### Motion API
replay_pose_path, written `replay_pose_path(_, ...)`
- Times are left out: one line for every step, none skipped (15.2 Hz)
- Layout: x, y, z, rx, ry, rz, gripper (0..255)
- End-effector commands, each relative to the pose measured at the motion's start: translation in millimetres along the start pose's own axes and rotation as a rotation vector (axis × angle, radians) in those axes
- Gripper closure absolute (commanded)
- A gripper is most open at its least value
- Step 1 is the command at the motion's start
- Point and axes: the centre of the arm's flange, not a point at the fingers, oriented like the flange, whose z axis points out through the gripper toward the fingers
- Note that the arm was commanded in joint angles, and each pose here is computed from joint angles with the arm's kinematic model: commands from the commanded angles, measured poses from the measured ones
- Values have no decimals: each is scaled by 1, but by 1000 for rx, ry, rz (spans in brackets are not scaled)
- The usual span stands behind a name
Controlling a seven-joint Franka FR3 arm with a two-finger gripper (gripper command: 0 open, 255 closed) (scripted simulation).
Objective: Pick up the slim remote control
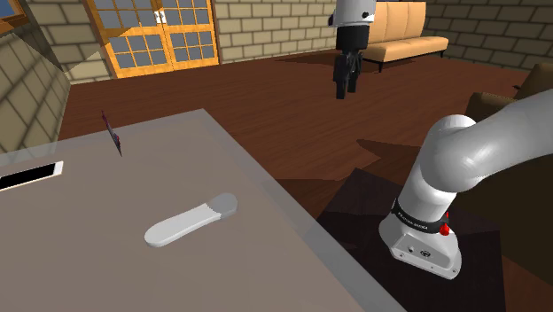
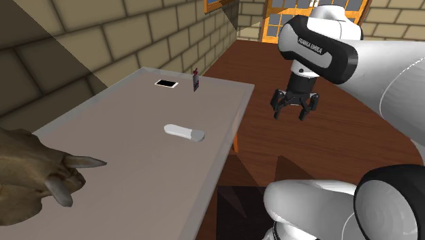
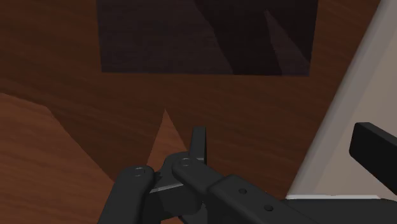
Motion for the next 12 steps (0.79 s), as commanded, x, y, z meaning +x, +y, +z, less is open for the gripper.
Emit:
replay_pose_path(0,0,0,0,0,0,0)
replay_pose_path(10,-7,5,-5,1,-30,0)
replay_pose_path(21,-15,9,-10,3,-59,0)
replay_pose_path(31,-22,14,-15,4,-89,0)
replay_pose_path(40,-30,18,-20,5,-119,0)
replay_pose_path(50,-39,23,-25,6,-148,0)
replay_pose_path(59,-47,28,-30,8,-178,0)
replay_pose_path(68,-56,32,-35,9,-208,0)
replay_pose_path(77,-65,37,-40,10,-238,0)
replay_pose_path(85,-74,42,-45,12,-267,0)
replay_pose_path(94,-84,47,-50,13,-297,0)
replay_pose_path(102,-93,51,-55,14,-327,0)
